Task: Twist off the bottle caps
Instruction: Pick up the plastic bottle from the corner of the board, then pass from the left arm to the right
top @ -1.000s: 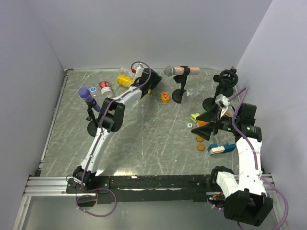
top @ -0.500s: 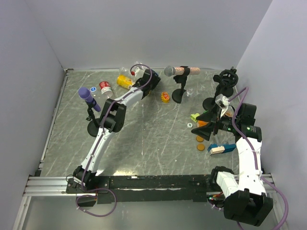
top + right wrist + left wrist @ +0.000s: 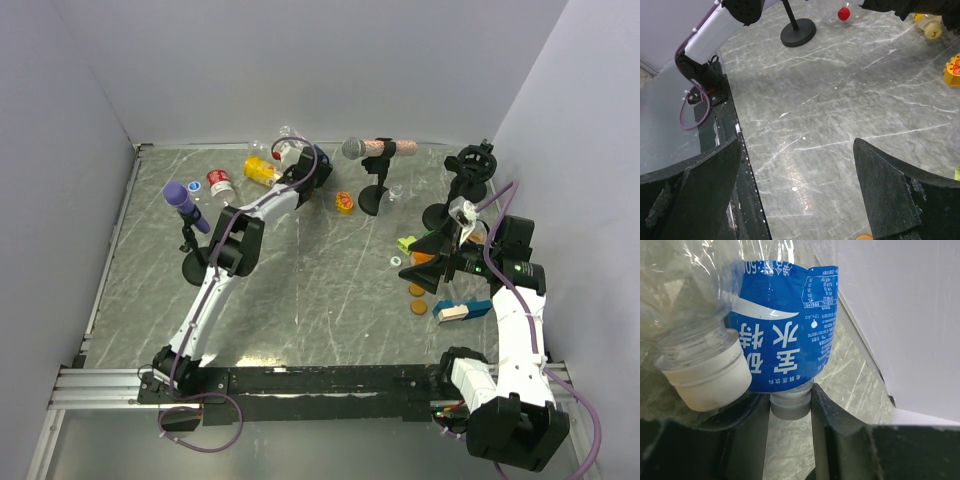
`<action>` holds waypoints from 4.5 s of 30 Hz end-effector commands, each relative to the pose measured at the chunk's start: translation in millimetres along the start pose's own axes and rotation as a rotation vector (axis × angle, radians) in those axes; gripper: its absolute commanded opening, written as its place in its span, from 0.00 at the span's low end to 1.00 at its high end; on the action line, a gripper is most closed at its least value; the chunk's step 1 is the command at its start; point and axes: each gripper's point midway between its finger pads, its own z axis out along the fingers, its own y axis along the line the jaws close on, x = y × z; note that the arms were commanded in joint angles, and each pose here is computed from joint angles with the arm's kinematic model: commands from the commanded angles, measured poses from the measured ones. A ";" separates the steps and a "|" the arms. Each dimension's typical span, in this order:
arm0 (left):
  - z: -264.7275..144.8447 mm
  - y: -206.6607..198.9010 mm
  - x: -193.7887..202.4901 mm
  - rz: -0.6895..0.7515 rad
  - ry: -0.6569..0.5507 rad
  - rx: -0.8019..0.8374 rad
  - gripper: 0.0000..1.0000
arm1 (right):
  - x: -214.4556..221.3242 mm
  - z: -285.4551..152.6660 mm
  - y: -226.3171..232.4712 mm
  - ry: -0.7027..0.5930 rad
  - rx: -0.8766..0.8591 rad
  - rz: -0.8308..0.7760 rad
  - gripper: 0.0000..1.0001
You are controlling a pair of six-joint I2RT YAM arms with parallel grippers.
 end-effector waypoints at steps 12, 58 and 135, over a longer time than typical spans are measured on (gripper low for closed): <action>-48.0 -13.4 -22.1 -0.132 -0.101 -0.002 0.17 | -9.0 0.8 7.9 -0.020 -0.040 -0.058 0.99; -201.8 -84.3 -56.5 -0.008 -0.015 0.261 0.13 | -1.9 0.4 1.3 0.003 -0.009 -0.070 0.99; -526.0 41.9 30.1 1.433 0.634 0.584 0.07 | -86.1 20.5 56.1 0.060 -0.180 -0.138 0.99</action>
